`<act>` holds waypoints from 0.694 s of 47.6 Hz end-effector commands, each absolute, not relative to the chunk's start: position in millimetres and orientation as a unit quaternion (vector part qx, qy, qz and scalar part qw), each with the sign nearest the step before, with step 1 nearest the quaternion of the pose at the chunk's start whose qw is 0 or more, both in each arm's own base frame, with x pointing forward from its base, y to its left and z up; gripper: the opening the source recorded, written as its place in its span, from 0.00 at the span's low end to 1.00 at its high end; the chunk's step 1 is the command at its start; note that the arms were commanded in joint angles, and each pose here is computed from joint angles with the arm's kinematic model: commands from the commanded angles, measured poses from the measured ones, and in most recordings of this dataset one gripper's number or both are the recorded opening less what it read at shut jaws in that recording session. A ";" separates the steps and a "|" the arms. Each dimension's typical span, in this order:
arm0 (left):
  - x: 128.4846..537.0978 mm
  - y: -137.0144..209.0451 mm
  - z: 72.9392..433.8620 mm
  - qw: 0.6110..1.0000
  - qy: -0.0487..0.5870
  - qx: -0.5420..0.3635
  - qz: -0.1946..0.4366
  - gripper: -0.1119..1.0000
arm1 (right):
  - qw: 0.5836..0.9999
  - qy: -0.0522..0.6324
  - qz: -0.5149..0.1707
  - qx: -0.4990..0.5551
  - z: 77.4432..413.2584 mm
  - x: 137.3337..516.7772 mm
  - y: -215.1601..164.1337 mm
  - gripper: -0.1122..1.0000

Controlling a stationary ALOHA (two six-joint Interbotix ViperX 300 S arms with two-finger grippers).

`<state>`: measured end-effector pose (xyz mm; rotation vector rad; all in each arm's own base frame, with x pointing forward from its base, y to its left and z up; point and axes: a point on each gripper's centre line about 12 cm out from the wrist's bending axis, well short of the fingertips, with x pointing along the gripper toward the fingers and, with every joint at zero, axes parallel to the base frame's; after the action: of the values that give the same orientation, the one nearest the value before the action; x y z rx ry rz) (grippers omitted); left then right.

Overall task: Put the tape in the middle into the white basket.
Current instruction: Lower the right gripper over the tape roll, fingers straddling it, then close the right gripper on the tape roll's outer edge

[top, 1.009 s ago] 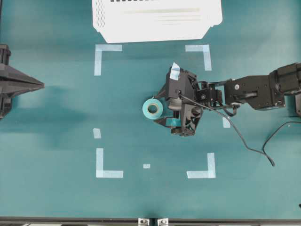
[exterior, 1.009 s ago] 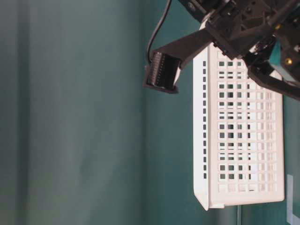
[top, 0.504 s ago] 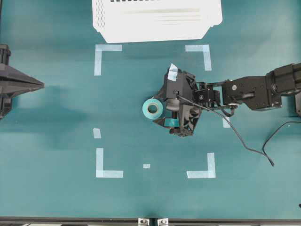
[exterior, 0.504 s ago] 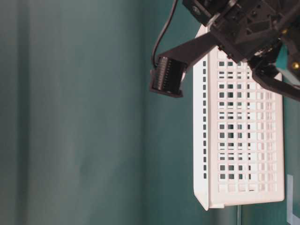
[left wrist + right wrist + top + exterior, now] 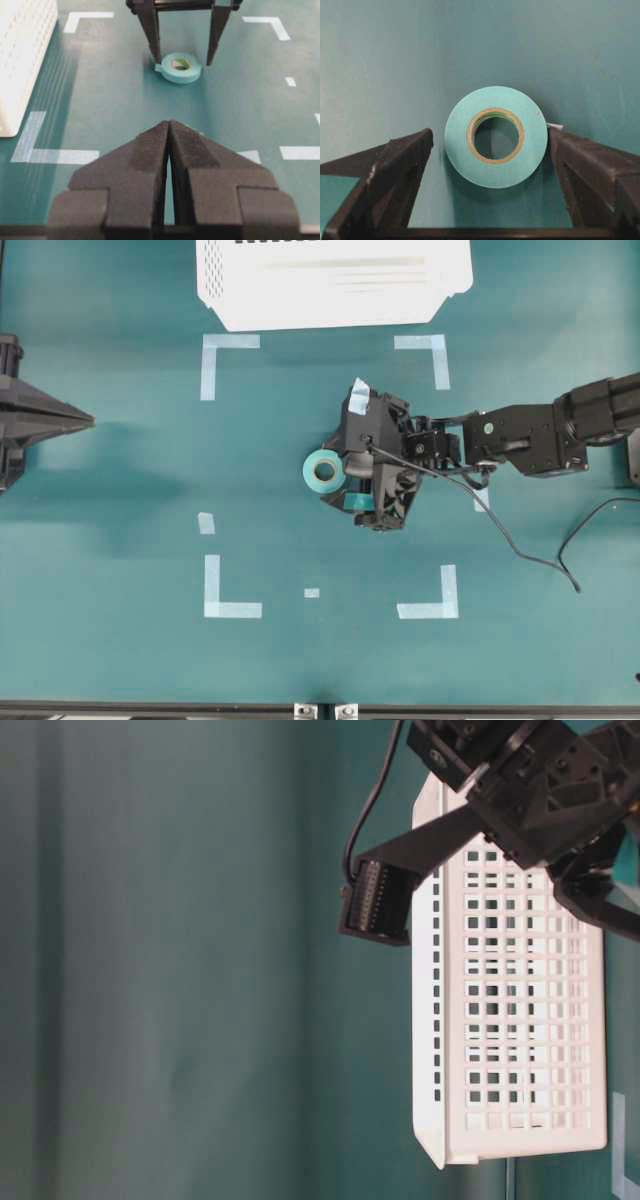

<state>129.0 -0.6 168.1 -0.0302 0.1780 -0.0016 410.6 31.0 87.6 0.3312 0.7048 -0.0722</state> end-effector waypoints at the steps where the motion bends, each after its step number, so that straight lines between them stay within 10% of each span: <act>1: 130.3 -0.7 171.8 0.996 0.086 -0.015 -0.002 0.00 | 0.931 0.326 -0.031 0.163 99.3 417.5 32.2 0.99; 33: 130.3 -0.5 171.8 0.996 0.086 -0.016 -0.001 0.00 | 0.931 0.323 -0.035 0.164 99.1 423.3 28.1 0.99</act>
<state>129.0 -0.6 168.3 -0.0302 0.1765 -0.0015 415.7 27.6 88.4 0.3351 0.6958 -0.0794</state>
